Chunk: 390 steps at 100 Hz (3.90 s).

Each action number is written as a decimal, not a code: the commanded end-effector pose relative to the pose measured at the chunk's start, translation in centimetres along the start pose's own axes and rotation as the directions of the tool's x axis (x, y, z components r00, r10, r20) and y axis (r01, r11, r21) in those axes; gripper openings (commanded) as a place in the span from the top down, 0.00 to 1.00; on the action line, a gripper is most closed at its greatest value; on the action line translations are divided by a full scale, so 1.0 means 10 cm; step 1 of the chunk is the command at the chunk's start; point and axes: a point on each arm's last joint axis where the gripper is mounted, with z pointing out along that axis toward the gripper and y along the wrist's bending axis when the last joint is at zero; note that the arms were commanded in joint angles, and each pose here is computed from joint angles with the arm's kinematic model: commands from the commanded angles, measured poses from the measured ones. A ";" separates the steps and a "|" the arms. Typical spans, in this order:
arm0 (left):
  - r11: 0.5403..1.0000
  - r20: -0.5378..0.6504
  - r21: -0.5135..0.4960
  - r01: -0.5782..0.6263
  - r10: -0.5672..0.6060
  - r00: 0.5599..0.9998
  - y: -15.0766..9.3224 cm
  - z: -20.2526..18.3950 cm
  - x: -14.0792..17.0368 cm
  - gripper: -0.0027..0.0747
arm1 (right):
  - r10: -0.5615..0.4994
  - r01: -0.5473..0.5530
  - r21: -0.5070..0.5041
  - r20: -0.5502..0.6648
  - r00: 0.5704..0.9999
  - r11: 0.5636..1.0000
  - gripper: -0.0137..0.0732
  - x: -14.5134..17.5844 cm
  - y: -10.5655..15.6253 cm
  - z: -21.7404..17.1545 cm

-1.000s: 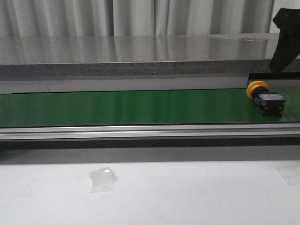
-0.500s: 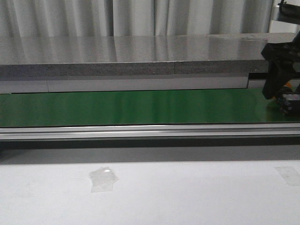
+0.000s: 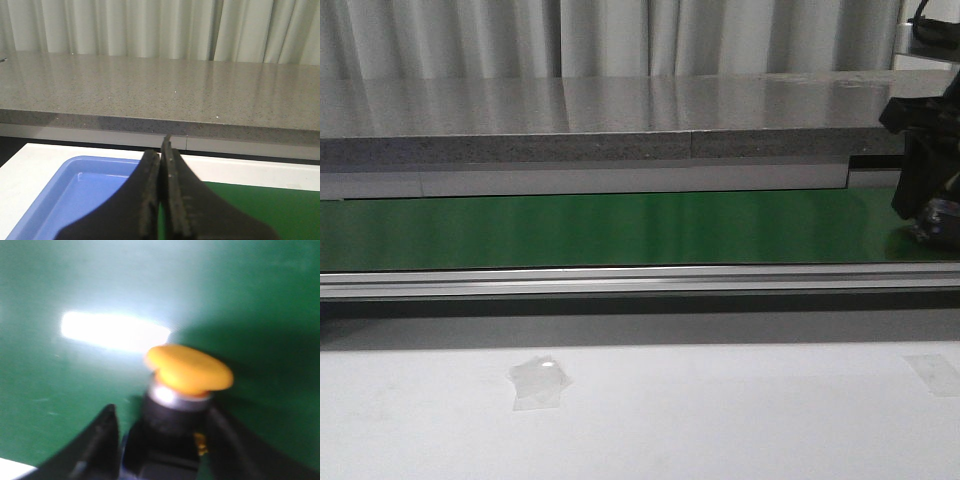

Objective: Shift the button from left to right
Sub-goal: 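Close the right gripper on the button's black base and lift it, then carry the button with the right gripper over the green tray, then lower the button into the green tray and open the right gripper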

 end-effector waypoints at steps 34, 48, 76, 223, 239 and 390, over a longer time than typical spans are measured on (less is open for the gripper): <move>1.000 0.097 -0.002 0.022 -0.021 0.995 0.00 -0.01 -0.17 0.99 | -0.079 0.079 0.008 0.138 0.987 0.997 0.71 -0.39 0.12 -0.72; 1.000 0.097 -0.002 0.022 -0.021 0.995 0.00 -0.01 -0.17 0.99 | -0.073 0.068 0.040 0.144 0.987 0.997 0.71 -0.43 0.00 -0.83; 1.000 0.097 -0.002 0.022 -0.021 0.995 0.00 -0.01 -0.17 0.99 | 0.034 -0.056 0.141 0.151 0.988 0.988 0.71 -0.35 -0.58 -0.98; 1.000 0.097 -0.002 0.022 -0.021 0.995 0.00 -0.01 -0.17 0.99 | 0.215 -0.239 0.310 0.109 0.971 0.920 0.71 -0.12 -1.89 -0.23; 1.000 0.097 -0.002 0.022 -0.021 0.995 0.00 -0.01 -0.17 0.99 | 0.214 -0.239 0.311 0.112 0.970 0.920 0.71 -0.12 -1.89 -0.22; 1.000 0.097 -0.002 0.022 -0.021 0.995 0.00 -0.01 -0.17 0.99 | 0.016 -0.092 0.216 0.330 0.944 0.972 0.28 -0.74 -0.75 -1.07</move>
